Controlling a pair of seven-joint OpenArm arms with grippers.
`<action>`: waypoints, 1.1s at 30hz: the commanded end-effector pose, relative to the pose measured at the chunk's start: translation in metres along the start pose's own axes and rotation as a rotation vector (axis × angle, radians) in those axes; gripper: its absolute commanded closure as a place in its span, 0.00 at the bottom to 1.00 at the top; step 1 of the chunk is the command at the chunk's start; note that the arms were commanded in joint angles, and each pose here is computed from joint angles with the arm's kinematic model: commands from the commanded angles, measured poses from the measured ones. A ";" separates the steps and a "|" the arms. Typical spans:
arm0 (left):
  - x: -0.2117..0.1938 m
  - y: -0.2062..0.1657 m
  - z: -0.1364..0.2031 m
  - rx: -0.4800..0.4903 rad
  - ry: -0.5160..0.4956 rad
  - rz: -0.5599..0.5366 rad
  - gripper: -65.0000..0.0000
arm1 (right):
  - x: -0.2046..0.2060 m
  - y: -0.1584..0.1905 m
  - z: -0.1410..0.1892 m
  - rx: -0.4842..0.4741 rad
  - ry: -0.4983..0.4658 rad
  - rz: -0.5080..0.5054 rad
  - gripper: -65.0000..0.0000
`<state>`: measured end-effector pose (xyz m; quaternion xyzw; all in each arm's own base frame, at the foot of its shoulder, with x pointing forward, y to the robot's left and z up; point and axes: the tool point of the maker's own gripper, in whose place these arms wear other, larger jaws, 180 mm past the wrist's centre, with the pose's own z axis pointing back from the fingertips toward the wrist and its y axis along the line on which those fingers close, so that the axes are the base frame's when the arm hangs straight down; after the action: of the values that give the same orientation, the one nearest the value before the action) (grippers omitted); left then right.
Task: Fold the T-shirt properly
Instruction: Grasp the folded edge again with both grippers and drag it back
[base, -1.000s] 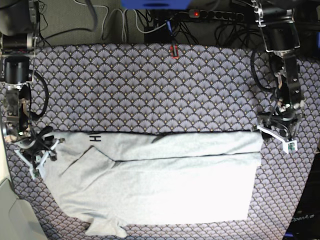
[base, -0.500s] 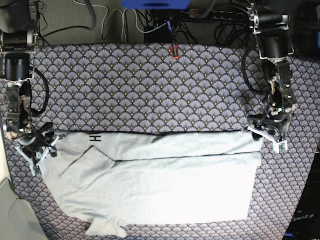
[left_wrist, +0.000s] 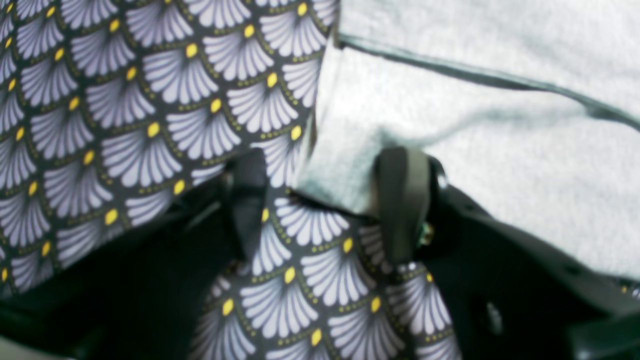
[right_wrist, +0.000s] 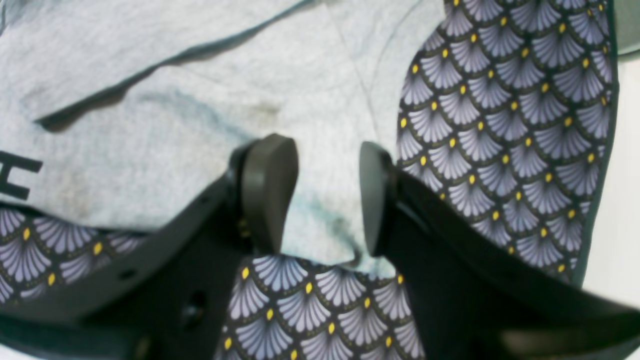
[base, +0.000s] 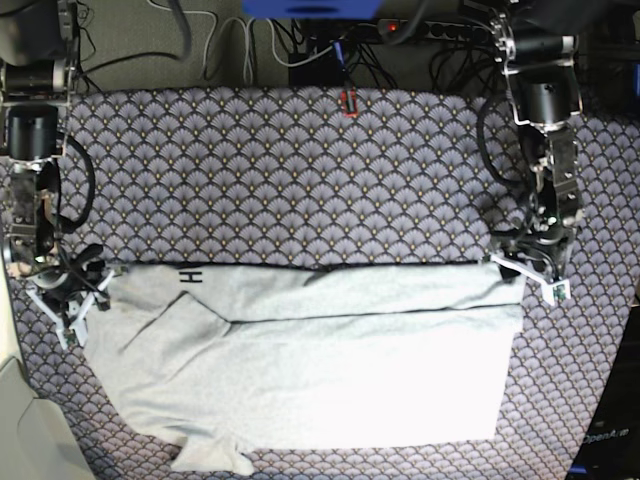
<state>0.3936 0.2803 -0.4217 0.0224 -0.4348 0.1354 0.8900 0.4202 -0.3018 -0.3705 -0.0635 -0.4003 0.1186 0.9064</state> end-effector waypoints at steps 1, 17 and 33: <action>0.021 0.002 0.000 0.000 -0.048 0.001 0.47 | 0.024 -0.020 0.008 -0.038 -0.063 0.008 0.60; 0.014 0.003 -0.001 0.003 -0.030 0.006 0.99 | 0.012 -0.049 0.026 -0.012 -0.028 -0.159 0.60; 0.015 0.003 -0.001 0.002 -0.034 0.004 0.99 | -0.022 -0.035 0.014 0.024 0.018 -0.232 0.60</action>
<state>0.3938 0.2805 -0.4239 0.0177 -0.4361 0.1394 0.8889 0.3910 -0.3314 -0.3888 0.0036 -0.3734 0.0155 0.9275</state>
